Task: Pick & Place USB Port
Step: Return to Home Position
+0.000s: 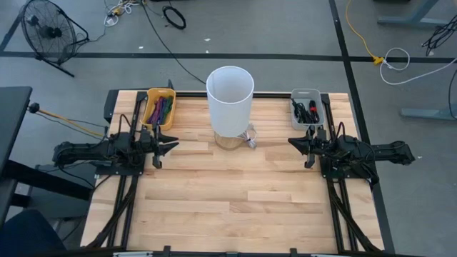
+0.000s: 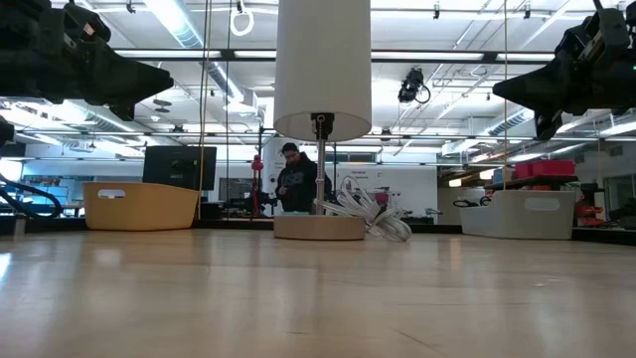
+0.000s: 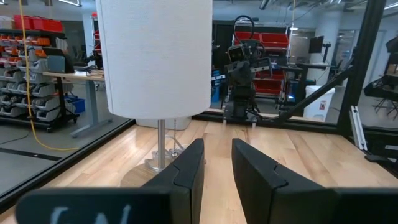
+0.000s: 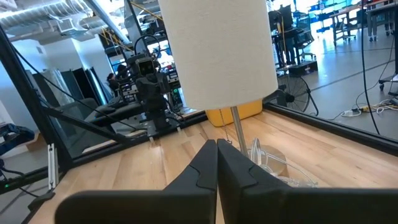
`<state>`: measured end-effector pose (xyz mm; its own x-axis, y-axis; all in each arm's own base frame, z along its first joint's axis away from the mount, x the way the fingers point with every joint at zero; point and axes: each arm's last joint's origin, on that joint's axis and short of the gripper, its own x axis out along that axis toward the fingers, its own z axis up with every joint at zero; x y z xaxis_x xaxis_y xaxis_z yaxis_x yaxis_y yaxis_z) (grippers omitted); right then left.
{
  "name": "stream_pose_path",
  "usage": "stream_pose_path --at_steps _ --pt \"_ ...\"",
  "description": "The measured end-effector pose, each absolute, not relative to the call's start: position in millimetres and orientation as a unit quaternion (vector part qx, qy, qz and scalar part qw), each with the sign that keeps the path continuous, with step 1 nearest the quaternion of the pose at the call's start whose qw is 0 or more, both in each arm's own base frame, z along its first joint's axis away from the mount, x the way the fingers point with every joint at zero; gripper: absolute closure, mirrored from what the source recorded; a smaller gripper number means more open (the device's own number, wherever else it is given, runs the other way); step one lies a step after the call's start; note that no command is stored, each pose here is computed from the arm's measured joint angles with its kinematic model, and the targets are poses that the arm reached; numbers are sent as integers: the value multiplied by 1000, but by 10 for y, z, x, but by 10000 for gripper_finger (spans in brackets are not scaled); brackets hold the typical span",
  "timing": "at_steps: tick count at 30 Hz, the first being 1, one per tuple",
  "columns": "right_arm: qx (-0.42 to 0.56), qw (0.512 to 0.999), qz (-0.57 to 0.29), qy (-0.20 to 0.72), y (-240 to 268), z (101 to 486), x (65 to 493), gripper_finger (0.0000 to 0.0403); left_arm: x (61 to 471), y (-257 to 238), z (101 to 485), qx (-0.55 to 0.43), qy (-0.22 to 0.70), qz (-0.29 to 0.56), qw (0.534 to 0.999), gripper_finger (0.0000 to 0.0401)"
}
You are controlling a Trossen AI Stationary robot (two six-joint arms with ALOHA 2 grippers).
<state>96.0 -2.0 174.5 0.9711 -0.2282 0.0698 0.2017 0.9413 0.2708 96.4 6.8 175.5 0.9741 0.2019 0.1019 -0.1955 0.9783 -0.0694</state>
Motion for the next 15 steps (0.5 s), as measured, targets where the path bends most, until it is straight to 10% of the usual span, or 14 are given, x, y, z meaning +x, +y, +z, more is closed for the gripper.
stream_pose_path --at_steps 15 --pt "132 984 -109 -50 -20 1745 961 398 968 41 1751 -30 -51 84 995 316"
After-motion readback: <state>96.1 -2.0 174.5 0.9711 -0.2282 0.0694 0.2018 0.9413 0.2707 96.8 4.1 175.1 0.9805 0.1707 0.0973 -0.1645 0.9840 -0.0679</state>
